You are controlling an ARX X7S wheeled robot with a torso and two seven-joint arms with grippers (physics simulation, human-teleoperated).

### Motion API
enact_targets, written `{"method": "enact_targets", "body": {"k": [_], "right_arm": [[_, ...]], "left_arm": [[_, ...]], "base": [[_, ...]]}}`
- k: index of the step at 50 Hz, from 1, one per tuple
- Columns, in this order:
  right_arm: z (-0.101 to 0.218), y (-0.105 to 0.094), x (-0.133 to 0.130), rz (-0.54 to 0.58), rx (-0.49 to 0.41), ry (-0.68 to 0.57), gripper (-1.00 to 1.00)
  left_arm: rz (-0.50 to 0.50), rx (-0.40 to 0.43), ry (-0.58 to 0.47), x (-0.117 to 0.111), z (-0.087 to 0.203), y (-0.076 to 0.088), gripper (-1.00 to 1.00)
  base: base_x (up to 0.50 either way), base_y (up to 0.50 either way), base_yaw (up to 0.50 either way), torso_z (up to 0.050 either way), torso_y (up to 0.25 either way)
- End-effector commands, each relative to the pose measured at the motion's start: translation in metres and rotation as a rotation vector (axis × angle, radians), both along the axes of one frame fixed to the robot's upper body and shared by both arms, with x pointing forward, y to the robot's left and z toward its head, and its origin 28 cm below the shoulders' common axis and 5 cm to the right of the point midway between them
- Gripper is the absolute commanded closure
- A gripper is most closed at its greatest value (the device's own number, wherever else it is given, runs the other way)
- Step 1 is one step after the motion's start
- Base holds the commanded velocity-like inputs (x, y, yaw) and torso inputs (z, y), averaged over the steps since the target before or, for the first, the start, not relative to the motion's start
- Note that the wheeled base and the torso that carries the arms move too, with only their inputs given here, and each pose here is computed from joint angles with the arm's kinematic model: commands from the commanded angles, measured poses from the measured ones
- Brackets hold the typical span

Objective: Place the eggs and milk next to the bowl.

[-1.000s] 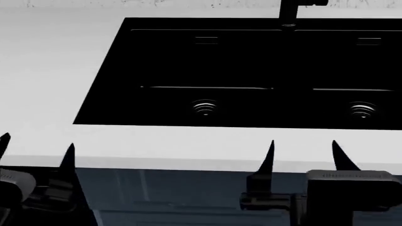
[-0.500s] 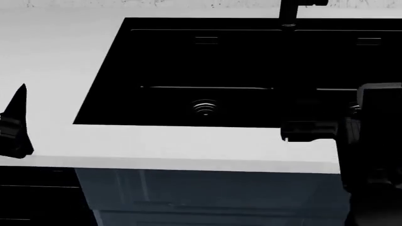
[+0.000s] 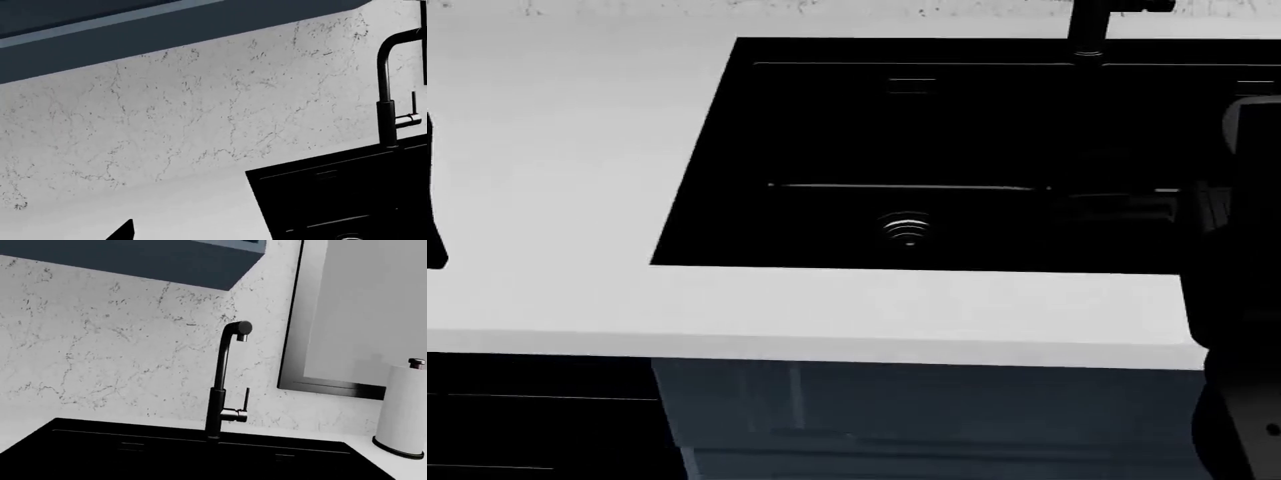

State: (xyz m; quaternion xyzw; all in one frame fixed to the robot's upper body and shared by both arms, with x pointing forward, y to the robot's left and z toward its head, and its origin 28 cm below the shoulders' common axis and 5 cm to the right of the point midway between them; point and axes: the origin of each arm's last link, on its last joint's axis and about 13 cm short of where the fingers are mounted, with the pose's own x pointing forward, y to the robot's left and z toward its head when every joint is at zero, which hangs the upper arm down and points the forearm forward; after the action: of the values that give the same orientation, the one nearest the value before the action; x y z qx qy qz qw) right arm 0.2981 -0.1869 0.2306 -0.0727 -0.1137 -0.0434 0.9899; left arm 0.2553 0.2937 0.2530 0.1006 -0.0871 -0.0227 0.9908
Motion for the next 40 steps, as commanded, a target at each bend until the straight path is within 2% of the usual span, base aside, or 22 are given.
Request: {"method": "enact_targets", "body": {"k": [1,40], "right_arm": [[0.0025,-0.0019,0.0003,0.01,0.013,-0.007,-1.0],[-0.0051,0.0,-0.002,0.032,0.011,0.014,-1.0]], "left_arm": [[-0.001,-0.01,-0.004,0.004,0.004,0.0075,-1.0],[0.001,-0.002,-0.021,0.0009,0.004,0.0082,-1.0]], "base": [[0.0,0.5,0.0,0.0,0.0],[0.0,0.5,0.0,0.0,0.0]]}}
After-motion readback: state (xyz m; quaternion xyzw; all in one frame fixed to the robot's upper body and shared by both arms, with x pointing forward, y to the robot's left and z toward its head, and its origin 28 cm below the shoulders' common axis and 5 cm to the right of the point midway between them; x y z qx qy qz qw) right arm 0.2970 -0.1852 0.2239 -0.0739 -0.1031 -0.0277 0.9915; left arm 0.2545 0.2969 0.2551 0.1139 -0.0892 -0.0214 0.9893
